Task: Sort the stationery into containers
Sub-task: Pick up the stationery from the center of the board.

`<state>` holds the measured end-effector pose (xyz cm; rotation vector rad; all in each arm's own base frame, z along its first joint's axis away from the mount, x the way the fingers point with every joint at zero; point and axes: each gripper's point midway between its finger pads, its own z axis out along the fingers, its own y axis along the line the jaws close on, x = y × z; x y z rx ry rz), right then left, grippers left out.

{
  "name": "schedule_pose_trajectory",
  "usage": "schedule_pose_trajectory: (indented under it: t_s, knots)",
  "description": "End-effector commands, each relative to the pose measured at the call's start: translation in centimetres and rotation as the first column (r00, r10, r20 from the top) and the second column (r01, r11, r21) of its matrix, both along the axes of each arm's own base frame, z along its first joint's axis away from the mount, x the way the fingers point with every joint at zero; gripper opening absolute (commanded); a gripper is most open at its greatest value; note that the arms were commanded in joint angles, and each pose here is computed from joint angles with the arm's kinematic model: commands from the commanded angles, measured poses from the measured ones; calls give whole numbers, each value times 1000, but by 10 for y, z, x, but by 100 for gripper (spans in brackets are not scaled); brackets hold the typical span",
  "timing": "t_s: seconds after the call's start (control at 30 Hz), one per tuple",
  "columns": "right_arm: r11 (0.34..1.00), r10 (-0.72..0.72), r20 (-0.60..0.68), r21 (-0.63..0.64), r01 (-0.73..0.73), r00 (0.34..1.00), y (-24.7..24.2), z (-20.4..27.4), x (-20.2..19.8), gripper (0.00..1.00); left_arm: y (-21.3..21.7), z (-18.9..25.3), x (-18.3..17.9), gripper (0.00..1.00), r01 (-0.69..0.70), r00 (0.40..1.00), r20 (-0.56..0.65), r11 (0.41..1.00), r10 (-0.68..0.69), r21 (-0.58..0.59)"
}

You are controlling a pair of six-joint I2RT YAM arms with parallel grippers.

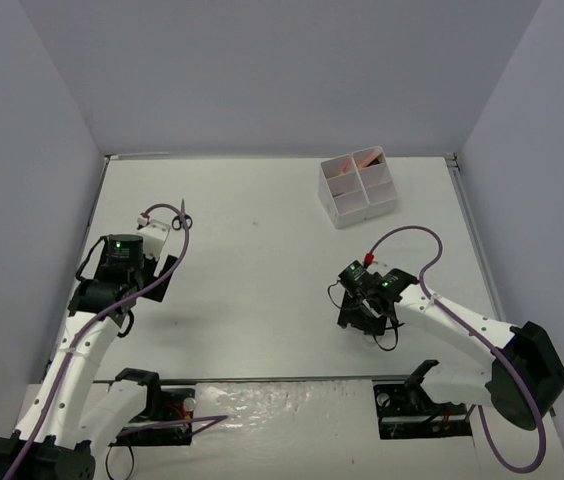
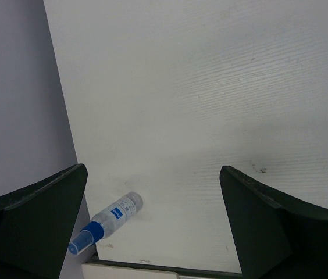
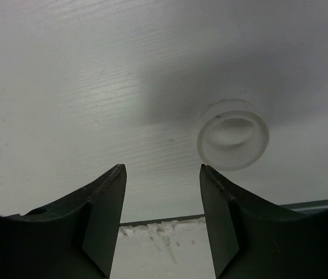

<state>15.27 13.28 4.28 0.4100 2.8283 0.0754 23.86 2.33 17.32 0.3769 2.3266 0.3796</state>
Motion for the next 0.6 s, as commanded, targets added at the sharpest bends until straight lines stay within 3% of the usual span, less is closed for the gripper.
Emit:
schedule_pose_trajectory:
  t_s: [0.0,0.2,0.57]
  knots:
    - [991,-61,77,-111,69,995,-25,19,9,53,2,27,10,97,-29,995,96,999,31,-24]
    - [981,-60,51,-183,69,997,-37,2,3,53,4,29,10,97,-38,995,94,999,41,-29]
    - [981,-56,30,-183,61,998,-34,-23,-3,49,8,31,10,97,-62,993,97,997,66,-40]
